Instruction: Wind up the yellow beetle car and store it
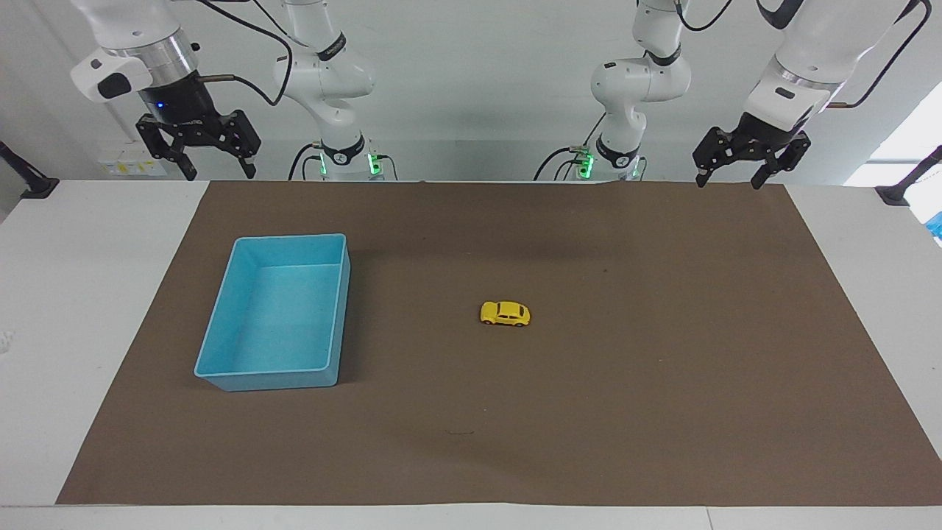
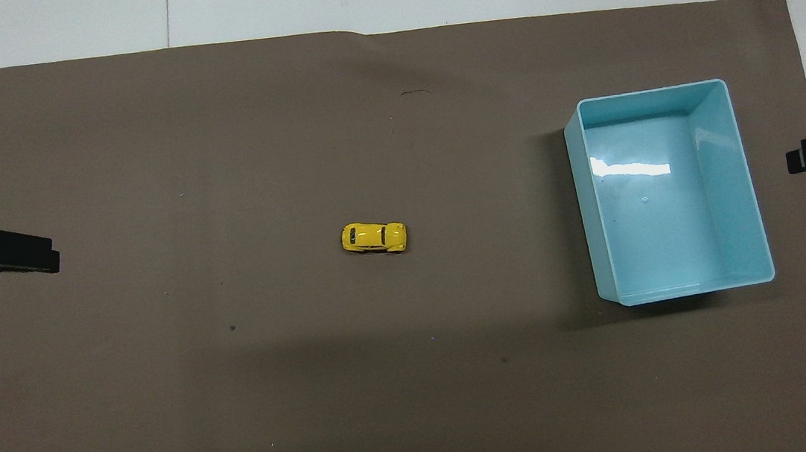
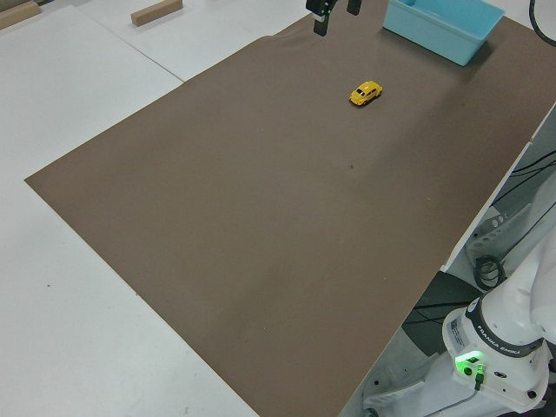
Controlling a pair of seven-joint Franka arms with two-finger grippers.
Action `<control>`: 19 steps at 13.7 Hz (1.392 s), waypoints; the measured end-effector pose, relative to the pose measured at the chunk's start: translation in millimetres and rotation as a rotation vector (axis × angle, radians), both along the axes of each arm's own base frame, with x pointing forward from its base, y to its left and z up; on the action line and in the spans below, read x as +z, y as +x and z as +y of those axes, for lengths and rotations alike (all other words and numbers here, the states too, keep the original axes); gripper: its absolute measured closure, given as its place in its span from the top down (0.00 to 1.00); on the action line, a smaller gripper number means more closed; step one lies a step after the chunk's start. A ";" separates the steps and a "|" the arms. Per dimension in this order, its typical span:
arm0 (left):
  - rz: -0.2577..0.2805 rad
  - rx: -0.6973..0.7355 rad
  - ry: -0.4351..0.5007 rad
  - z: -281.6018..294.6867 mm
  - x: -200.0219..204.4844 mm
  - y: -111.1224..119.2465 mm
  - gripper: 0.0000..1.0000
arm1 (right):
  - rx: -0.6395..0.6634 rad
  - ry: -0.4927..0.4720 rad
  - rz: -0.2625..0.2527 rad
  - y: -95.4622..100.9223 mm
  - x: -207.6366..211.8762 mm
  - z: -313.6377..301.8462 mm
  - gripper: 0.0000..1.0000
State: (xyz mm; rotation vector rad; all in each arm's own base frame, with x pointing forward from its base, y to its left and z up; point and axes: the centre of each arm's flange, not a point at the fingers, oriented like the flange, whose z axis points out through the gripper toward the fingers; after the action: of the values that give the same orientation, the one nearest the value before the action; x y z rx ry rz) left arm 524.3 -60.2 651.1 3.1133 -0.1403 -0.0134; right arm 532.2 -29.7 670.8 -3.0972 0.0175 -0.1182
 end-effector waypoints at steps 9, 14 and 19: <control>0.006 0.016 0.000 6.8 -0.9 0.1 1.00 | 0.000 0.000 0.000 0.0 0.0 0.0 1.00; 0.042 0.066 0.004 11.7 -16.8 0.9 1.00 | 0.000 0.000 0.000 0.0 0.0 0.0 1.00; 0.065 0.298 0.015 1.3 -45.8 5.0 1.00 | 0.000 0.000 0.000 0.0 0.0 0.0 1.00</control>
State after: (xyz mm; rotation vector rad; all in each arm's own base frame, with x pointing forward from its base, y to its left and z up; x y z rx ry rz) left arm 529.3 -58.9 605.3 3.1090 0.3263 -0.1094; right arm 532.2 -29.7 670.8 -3.0972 0.0174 -0.1182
